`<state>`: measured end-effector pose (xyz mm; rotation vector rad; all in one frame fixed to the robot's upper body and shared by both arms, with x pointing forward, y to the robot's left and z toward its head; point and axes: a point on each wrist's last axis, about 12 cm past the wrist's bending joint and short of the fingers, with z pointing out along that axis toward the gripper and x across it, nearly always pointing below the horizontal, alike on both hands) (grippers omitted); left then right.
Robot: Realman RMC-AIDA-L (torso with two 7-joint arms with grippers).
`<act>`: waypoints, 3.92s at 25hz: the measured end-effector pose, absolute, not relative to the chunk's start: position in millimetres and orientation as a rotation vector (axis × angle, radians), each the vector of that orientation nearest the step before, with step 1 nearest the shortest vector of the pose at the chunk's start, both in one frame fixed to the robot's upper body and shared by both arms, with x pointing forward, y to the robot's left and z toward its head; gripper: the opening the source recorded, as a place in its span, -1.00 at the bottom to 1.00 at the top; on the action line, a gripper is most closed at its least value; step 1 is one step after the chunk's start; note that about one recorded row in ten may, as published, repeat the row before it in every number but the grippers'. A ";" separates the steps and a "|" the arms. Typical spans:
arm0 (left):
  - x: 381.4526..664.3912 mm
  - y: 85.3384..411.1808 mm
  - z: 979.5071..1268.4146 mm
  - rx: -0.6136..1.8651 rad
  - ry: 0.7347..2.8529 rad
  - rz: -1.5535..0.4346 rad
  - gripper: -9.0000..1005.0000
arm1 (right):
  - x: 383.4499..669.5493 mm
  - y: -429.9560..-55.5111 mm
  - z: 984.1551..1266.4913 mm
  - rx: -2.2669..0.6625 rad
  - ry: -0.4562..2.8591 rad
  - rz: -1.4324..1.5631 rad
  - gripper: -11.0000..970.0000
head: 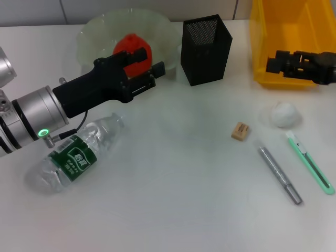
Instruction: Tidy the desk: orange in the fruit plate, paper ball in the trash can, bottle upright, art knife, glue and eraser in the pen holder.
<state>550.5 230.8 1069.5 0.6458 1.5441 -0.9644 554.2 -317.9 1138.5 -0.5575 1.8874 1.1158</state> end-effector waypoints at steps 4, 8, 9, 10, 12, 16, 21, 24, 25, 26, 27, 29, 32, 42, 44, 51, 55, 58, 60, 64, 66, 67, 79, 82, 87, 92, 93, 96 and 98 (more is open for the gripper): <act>552.5 228.6 1069.2 0.645 1.551 -0.965 0.25 | 568.9 -314.3 1150.0 -0.426 2.119 1.041 0.50; 553.0 228.5 1068.8 0.645 1.555 -0.961 0.25 | 582.4 -310.8 1163.7 -0.304 2.302 0.929 0.50; 553.1 228.6 1068.7 0.644 1.556 -0.960 0.25 | 585.5 -310.0 1166.4 -0.278 2.343 0.892 0.50; 553.2 228.5 1068.6 0.644 1.557 -0.960 0.25 | 587.7 -308.9 1167.4 -0.263 2.378 0.858 0.50; 553.5 228.4 1068.7 0.642 1.559 -0.961 0.25 | 593.8 -302.3 1168.5 -0.241 2.484 0.753 0.50; 554.3 228.6 1068.3 0.637 1.566 -0.957 0.25 | 602.9 -281.2 1169.2 -0.276 2.629 0.607 0.50; 555.9 229.4 1067.0 0.626 1.580 -0.944 0.25 | 610.0 -262.8 1171.6 -0.333 2.692 0.525 0.50; 556.0 229.3 1067.0 0.625 1.581 -0.945 0.25 | 612.6 -259.8 1170.9 -0.326 2.733 0.473 0.50; 556.0 229.3 1067.0 0.625 1.581 -0.945 0.25 | 613.2 -259.9 1170.8 -0.321 2.744 0.458 0.50; 556.0 229.3 1067.0 0.625 1.581 -0.945 0.25 | 613.5 -259.9 1170.9 -0.320 2.749 0.450 0.50; 556.0 229.3 1067.1 0.625 1.581 -0.944 0.25 | 613.6 -259.9 1170.9 -0.318 2.753 0.445 0.50; 556.1 229.3 1067.0 0.625 1.581 -0.944 0.25 | 613.4 -260.1 1170.7 -0.312 2.762 0.440 0.50; 556.6 229.2 1067.1 0.625 1.582 -0.942 0.25 | 612.8 -261.3 1170.0 -0.302 2.792 0.412 0.50; 560.1 228.1 1067.5 0.625 1.591 -0.928 0.25 | 616.0 -259.7 1165.0 -0.316 2.851 0.340 0.50; 560.1 228.1 1067.3 0.625 1.593 -0.927 0.25 | 618.3 -258.8 1162.9 -0.319 2.861 0.314 0.50; 558.9 228.2 1064.9 0.615 1.603 -0.930 0.25 | 627.9 -248.9 1156.9 -0.352 2.860 0.270 0.50; 558.9 228.3 1064.7 0.612 1.604 -0.930 0.25 | 630.8 -242.0 1152.7 -0.391 2.865 0.268 0.49; 558.6 228.6 1064.3 0.601 1.604 -0.932 0.25 | 631.1 -238.6 1149.0 -0.421 2.883 0.252 0.49; 558.5 228.5 1064.0 0.597 1.605 -0.934 0.25 | 630.7 -239.0 1147.7 -0.431 2.890 0.232 0.50; 558.3 228.3 1063.6 0.595 1.607 -0.936 0.25 | 630.8 -242.1 1146.2 -0.430 2.897 0.181 0.50; 558.2 228.4 1063.3 0.593 1.608 -0.935 0.25 | 631.3 -242.0 1146.3 -0.429 2.891 0.176 0.50; 558.2 228.4 1063.3 0.593 1.608 -0.935 0.25 | 631.6 -241.8 1146.3 -0.428 2.887 0.175 0.50; 557.0 229.1 1062.1 0.586 1.614 -0.939 0.25 | 629.9 -241.8 1162.6 -0.430 2.807 0.195 -0.09; 556.4 228.9 1062.4 0.588 1.610 -0.944 0.25 | 626.2 -240.9 1176.9 -0.453 2.751 0.255 -0.12; 554.5 229.8 1060.8 0.582 1.614 -0.947 0.25 | 623.8 -241.5 1197.9 -0.462 2.649 0.281 -0.14; 553.6 230.8 1060.3 0.565 1.613 -0.950 0.25 | 628.0 -243.2 1215.3 -0.448 2.561 0.246 -0.14; 553.5 230.9 1060.3 0.564 1.613 -0.950 0.25 | 629.1 -243.5 1218.7 -0.444 2.542 0.238 -0.15; 553.4 231.1 1060.1 0.562 1.613 -0.950 0.25 | 634.3 -245.2 1227.6 -0.426 2.488 0.216 -0.15; 554.1 231.2 1060.4 0.555 1.613 -0.949 0.25 | 639.3 -248.2 1233.1 -0.405 2.454 0.187 -0.15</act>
